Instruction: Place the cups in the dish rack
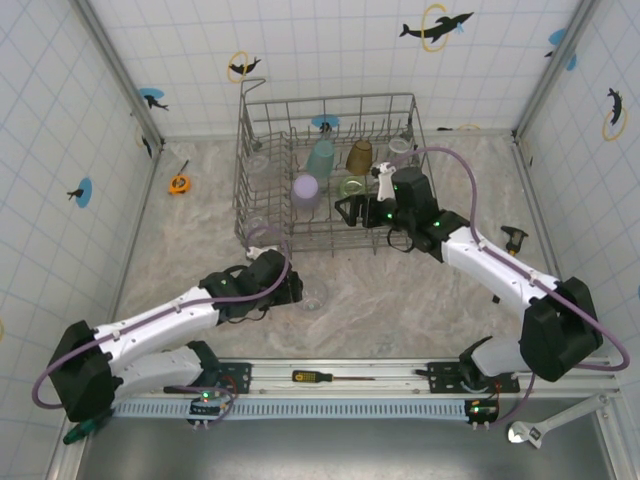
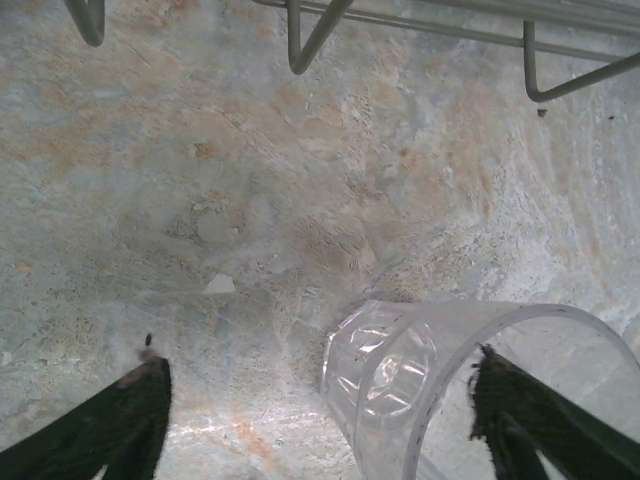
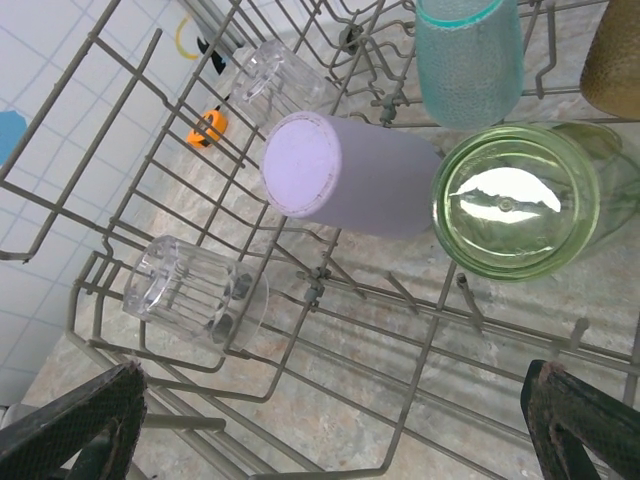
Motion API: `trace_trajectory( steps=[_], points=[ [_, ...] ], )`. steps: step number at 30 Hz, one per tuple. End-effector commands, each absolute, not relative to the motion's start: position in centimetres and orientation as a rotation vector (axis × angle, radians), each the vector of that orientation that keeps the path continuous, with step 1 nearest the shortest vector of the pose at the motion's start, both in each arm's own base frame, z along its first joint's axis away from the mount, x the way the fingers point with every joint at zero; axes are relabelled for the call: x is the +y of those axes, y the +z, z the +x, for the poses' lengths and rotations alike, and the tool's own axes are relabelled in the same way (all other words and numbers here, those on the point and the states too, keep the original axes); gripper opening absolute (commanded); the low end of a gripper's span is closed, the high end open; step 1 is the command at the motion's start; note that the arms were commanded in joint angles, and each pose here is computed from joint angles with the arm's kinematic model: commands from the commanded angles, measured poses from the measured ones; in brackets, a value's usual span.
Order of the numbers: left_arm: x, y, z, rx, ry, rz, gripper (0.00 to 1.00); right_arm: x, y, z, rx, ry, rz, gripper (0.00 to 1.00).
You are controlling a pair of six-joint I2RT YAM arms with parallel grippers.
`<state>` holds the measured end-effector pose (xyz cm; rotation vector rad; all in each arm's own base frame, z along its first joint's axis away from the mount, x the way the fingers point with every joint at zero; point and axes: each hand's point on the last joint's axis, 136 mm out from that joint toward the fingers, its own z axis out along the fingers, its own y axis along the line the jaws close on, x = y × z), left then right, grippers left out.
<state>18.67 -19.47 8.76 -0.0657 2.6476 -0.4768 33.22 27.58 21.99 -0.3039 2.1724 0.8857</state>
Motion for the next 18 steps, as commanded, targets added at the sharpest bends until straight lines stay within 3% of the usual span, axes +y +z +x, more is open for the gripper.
trace_trajectory(
  steps=[1, 7, 18],
  points=[
    [-19.7, 8.6, 18.8, 2.64, -0.477, -0.068, 0.72, 27.0, 22.7, 33.0, 2.141, 0.891, -0.29, 1.0],
    [-20.5, 8.3, 19.0, 2.651, -0.492, -0.053, 0.52, 27.1, 22.2, 32.9, 2.151, 0.895, -0.293, 1.0],
    [-21.2, 6.7, 18.5, 2.696, -0.497, -0.002, 0.33, 25.9, 21.7, 33.2, 2.15, 0.892, -0.234, 1.0]
  ],
)
